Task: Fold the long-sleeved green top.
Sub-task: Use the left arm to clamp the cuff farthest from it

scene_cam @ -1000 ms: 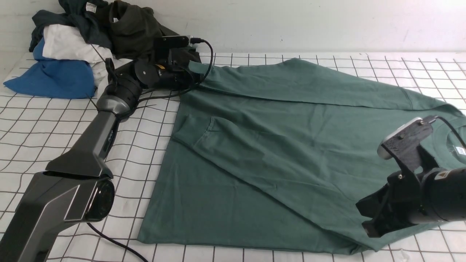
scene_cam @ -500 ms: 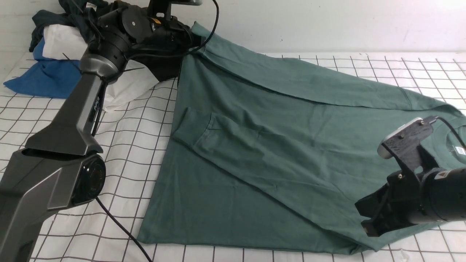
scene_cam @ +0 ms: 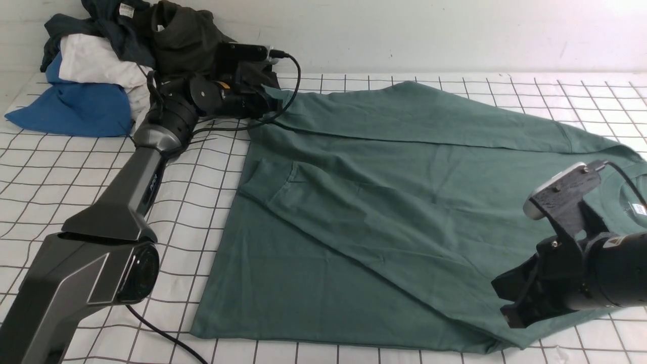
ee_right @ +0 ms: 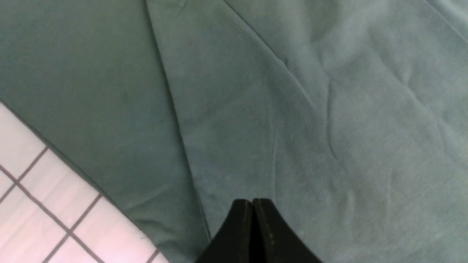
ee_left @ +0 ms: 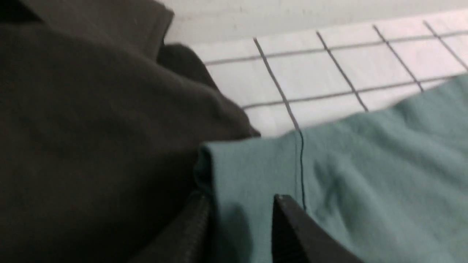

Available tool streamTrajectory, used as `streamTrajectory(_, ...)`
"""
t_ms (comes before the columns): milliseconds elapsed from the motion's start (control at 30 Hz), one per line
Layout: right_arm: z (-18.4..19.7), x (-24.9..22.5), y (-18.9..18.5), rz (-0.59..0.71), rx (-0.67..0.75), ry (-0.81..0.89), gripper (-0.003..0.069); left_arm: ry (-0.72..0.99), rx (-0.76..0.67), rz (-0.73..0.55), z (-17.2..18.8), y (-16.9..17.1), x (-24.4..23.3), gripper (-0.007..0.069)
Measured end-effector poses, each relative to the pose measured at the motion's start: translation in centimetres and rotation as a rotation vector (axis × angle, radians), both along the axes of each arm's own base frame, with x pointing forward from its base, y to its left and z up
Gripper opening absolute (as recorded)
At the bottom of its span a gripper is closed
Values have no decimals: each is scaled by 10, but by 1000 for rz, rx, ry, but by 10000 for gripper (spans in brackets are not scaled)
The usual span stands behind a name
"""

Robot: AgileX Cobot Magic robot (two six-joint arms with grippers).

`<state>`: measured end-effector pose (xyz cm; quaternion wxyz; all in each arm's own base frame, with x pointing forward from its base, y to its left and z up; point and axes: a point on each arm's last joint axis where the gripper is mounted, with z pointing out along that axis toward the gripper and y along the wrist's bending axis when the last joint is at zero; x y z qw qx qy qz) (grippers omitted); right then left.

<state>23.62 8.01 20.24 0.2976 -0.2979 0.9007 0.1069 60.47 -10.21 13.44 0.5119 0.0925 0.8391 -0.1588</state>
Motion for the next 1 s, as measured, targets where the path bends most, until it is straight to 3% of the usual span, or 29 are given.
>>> streamTrajectory(100, 0, 0, 0, 5, -4, -3, -10, -6, -23, 10, 6, 2, 0, 355)
streamTrajectory(167, 0, 0, 0, 6, -4, -4, -10, -2, -44, 18, 8, 3, 0, 369)
streamTrajectory(300, -3, 1, 0, 6, -4, 10, -10, 26, -79, 20, 7, 3, 0, 316)
streamTrajectory(467, -14, 5, 3, -12, 19, 57, -10, 48, -76, 13, 4, 3, -1, 150)
streamTrajectory(533, -15, 5, 3, -13, 23, 61, -10, 45, -74, 15, 4, 4, -1, 122)
streamTrajectory(633, -15, 5, 3, -11, 23, 61, -10, 40, -66, 17, 3, 4, -1, 136)
streamTrajectory(833, -15, 5, 4, 1, 19, 58, -10, 48, -59, 14, 0, 5, -1, 272)
streamTrajectory(933, -15, 5, 4, -3, 27, 60, -10, 71, -45, 6, -4, 5, -2, 262)
streamTrajectory(1000, -15, 5, 4, -7, 32, 61, -10, 83, -29, 2, -8, 6, -2, 188)
